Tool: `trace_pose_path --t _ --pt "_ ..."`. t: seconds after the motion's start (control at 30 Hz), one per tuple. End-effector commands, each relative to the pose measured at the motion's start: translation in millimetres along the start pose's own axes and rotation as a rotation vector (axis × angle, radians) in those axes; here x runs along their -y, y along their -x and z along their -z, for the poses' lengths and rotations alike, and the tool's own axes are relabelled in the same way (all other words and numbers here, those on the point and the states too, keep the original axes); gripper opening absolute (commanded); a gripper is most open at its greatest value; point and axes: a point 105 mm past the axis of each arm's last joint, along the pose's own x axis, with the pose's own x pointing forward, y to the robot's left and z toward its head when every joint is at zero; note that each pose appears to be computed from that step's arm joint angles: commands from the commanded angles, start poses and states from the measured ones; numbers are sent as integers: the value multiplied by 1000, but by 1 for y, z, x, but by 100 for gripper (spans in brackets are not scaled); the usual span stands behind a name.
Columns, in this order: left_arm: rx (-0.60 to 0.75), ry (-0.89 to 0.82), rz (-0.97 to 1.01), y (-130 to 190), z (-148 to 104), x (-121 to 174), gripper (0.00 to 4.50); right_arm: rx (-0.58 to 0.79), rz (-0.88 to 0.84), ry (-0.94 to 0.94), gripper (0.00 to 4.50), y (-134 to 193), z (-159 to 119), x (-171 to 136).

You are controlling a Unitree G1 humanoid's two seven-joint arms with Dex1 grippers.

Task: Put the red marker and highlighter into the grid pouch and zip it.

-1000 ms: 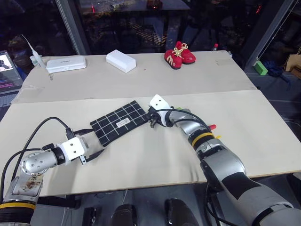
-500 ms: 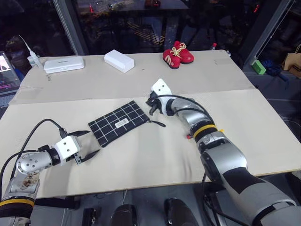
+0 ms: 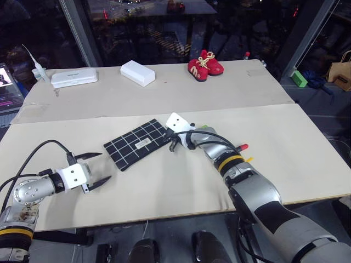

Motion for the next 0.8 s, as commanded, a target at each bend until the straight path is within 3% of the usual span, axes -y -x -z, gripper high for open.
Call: trace_pose_path --t 0.03,0.47,0.8 --pt "37 -117 56 -17 -6 17 450 -20 27 -23 5 3 5 8" --pt "138 -210 42 -56 -21 24 450 -14 29 -31 5 4 4 10" --pt "184 -223 33 -69 -33 19 450 -16 36 -36 5 5 5 12"
